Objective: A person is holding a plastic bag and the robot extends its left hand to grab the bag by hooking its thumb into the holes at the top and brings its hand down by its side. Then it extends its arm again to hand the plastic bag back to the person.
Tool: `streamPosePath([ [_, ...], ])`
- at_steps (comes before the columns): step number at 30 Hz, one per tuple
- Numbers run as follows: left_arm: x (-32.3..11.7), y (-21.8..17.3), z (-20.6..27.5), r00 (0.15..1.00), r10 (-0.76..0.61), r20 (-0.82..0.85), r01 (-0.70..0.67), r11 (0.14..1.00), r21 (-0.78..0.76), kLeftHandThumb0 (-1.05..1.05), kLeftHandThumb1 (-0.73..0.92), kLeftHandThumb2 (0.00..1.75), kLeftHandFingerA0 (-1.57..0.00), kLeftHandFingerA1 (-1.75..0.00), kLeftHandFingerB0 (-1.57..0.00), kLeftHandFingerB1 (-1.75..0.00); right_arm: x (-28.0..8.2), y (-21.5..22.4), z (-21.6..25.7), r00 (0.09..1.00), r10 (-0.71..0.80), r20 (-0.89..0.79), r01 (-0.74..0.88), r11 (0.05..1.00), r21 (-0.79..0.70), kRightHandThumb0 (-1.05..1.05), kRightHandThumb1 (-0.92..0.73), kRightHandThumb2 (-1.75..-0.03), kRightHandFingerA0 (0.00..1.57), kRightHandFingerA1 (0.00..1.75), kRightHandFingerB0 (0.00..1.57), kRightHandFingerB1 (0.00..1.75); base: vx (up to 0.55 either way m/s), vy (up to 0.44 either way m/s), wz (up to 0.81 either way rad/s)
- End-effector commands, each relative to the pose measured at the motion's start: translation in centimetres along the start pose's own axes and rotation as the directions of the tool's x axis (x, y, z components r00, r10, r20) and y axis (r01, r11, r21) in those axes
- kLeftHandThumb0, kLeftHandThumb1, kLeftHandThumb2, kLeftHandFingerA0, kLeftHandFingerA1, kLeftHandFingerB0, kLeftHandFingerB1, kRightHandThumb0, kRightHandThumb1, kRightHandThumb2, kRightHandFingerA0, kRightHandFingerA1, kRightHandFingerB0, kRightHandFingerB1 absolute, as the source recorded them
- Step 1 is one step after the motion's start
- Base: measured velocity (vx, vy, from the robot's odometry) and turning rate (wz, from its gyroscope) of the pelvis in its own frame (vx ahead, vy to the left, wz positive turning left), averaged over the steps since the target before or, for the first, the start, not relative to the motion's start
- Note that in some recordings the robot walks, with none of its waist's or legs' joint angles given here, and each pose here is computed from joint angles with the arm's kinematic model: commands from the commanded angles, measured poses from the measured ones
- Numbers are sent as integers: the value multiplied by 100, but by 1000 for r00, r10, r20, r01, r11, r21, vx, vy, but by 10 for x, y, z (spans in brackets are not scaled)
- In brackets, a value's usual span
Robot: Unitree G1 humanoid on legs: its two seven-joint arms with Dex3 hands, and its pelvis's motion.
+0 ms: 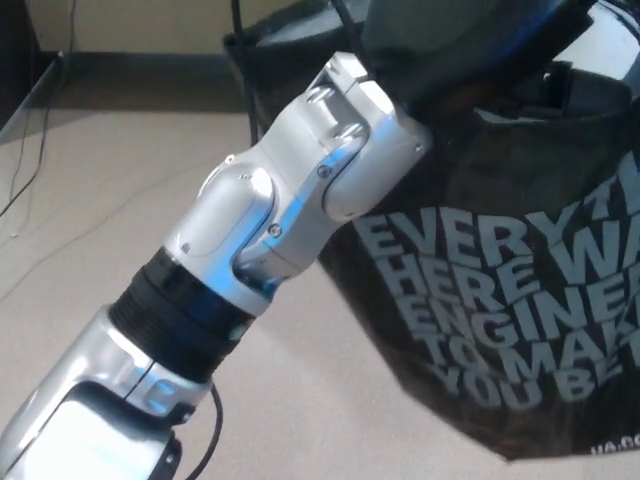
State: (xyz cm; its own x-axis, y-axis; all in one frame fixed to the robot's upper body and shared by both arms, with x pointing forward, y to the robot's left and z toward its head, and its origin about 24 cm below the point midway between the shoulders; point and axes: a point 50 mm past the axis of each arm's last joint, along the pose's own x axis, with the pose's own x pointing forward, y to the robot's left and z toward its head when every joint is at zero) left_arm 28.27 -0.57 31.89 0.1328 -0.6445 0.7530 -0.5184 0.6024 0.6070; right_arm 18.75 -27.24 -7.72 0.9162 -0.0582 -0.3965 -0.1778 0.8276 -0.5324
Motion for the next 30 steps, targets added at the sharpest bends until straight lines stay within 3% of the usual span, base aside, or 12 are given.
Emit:
streamPosePath([
  [1,-28,0,-11,919,-375,-121,363,925,-110,-77,40,87,0,0,0,-3,1,-4,0,1000,-10,5,10,1000,-23,-38,-71,-61,70,51,46,38,0,0,0],
  [8,-40,17,-9,928,-355,-116,336,930,-151,-82,43,89,0,0,0,0,2,-3,2,1000,-6,11,6,1000,-17,-38,-71,-61,68,51,47,38,0,0,0],
  [9,-41,21,-10,934,-338,-111,318,933,-169,-78,41,87,0,-4,0,-4,3,-4,3,1000,-8,13,8,1000,-19,-44,-59,-85,64,63,41,51,0,0,0],
  [11,-45,26,-11,937,-331,-113,309,934,-180,-79,42,88,0,-3,0,-3,2,-4,3,1000,-4,16,5,1000,-25,-44,-59,-85,65,63,40,51,0,0,0],
  [12,-47,28,-12,936,-334,-115,312,934,-173,-83,46,88,0,0,0,0,2,-5,3,1000,-5,18,6,1000,-27,-38,-71,-61,70,52,46,39,0,0,0],
  [19,-67,41,-10,928,-334,-165,314,940,-135,-83,45,88,0,0,0,-1,1,-9,1,1000,-14,13,15,1000,-27,-36,-70,-61,68,51,46,39,0,0,0],
  [24,-112,56,-6,929,-309,-202,270,942,-198,-82,47,86,0,0,0,0,1,-9,0,1000,-4,7,4,999,-47,-36,-71,-61,66,51,46,38,0,0,0],
  [28,-142,68,3,933,-281,-227,233,948,-217,-72,40,84,0,-16,0,-12,2,-8,2,1000,2,21,-1,999,-55,-36,-71,-61,68,52,45,39,0,0,0],
  [29,-149,71,5,932,-277,-234,224,948,-227,-86,45,61,0,-25,0,-17,3,-8,3,1000,2,21,0,999,-51,-37,-70,-61,69,52,46,39,0,0,0],
  [30,-151,73,5,932,-276,-237,222,947,-231,-86,45,61,0,-25,0,-17,3,-8,3,1000,1,21,0,999,-49,-37,-70,-61,69,52,46,39,0,0,0],
])
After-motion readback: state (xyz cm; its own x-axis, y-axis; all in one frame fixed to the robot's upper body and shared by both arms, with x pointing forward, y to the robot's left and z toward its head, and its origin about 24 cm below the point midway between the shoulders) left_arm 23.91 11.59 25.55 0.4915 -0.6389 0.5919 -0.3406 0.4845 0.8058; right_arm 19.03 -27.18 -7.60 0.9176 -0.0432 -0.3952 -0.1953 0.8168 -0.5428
